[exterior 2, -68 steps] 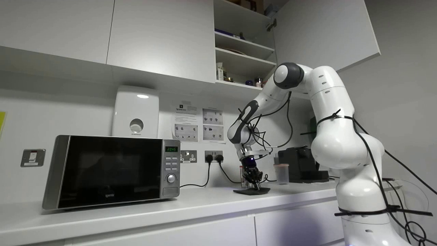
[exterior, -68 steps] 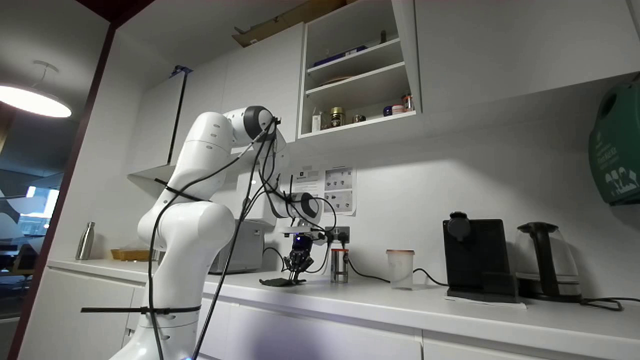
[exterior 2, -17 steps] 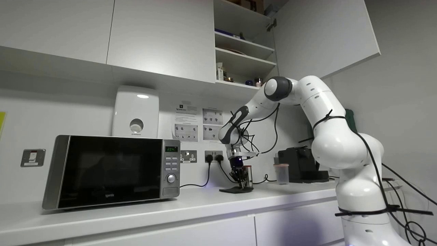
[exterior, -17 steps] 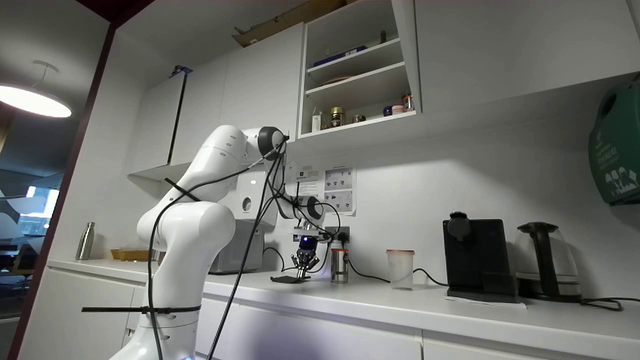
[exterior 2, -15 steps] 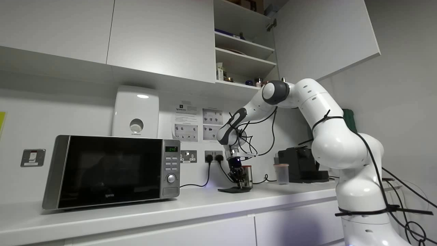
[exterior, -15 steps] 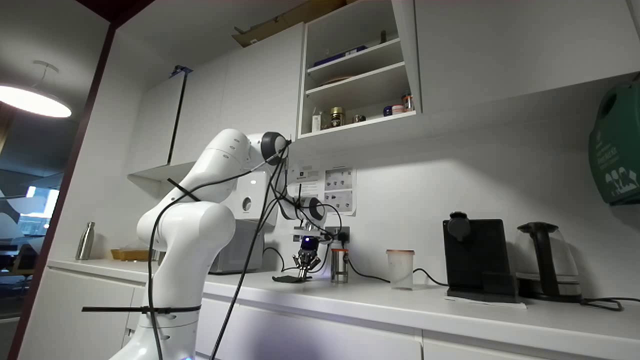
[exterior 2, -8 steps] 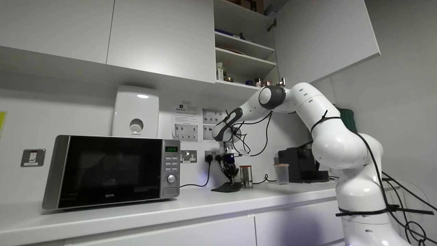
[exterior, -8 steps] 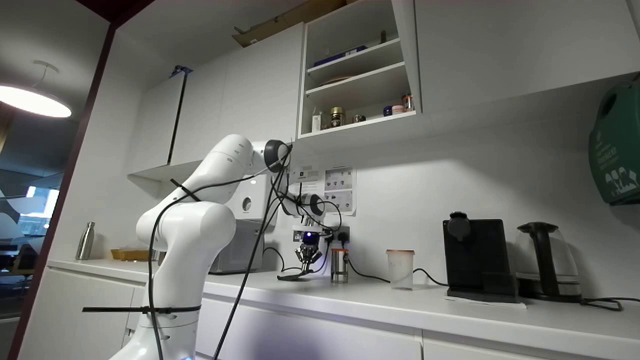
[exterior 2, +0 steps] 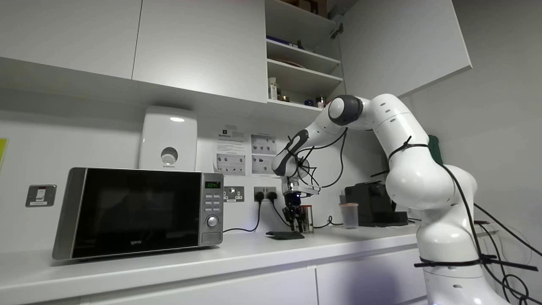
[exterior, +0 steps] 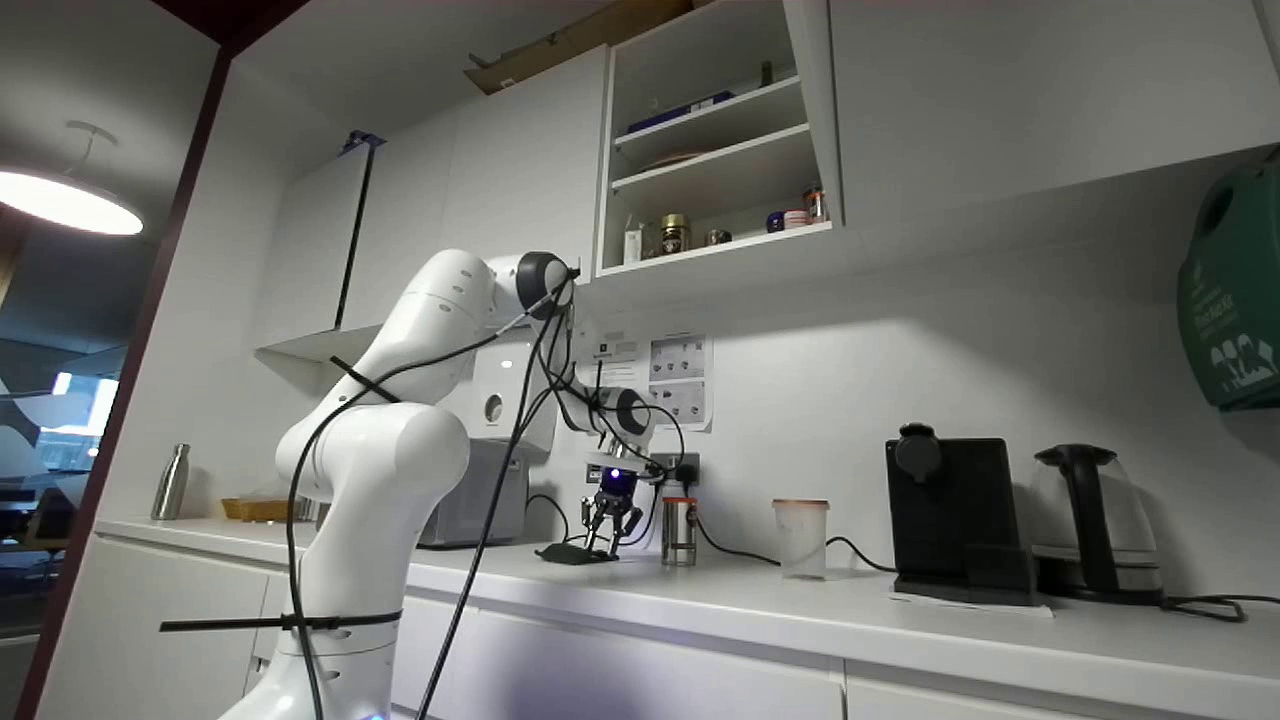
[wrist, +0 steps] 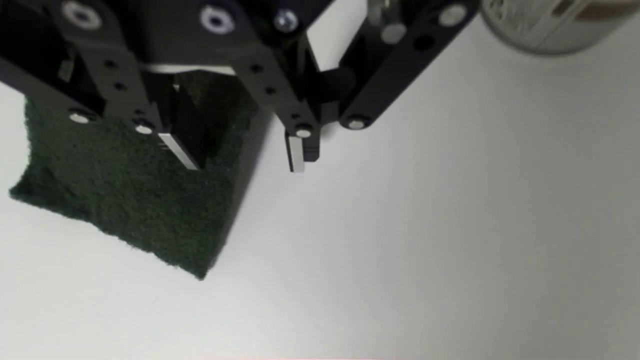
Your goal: Wipe the countertop with the black cloth
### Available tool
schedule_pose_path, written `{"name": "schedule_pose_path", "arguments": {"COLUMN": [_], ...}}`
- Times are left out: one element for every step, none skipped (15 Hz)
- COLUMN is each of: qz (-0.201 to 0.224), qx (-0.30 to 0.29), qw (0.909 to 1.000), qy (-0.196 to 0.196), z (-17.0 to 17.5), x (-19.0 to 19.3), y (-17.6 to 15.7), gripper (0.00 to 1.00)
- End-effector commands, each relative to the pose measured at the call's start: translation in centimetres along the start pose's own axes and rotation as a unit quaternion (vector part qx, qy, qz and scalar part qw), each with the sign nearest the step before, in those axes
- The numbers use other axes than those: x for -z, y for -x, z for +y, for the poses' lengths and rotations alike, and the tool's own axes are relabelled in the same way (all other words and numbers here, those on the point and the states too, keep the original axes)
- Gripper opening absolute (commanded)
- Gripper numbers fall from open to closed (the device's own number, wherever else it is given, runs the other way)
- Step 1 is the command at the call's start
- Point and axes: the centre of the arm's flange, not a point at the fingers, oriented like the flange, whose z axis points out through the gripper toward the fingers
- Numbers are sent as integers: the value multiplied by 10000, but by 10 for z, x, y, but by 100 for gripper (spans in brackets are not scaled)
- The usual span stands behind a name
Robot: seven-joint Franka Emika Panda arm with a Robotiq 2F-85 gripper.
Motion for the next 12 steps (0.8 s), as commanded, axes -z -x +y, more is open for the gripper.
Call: {"name": "schedule_pose_path", "arguments": {"qz": [-96, -185, -238, -302, -354, -377, -391, -409, -412, -406, -376, -333], "qx": [69, 74, 89, 90, 106, 100, 116, 111, 126, 143, 157, 187], "qw": [9990, 9989, 9987, 9985, 9984, 9983, 9983, 9984, 9985, 9987, 9990, 9991], "qy": [-433, -431, -452, -444, -440, -424, -416, -374, -325, -276, -200, -168], "z": [-3, -6, -9, -11, -15, -19, -22, -25, -29, -32, -35, -38], "x": [-40, -45, -46, -49, -50, -50, -49, -48, -44, -42, -36, -31], "y": [80, 92, 99, 105, 111, 117, 122, 125, 127, 128, 128, 128], "gripper": [80, 88, 95, 100, 100, 100, 100, 100, 100, 100, 100, 100]}}
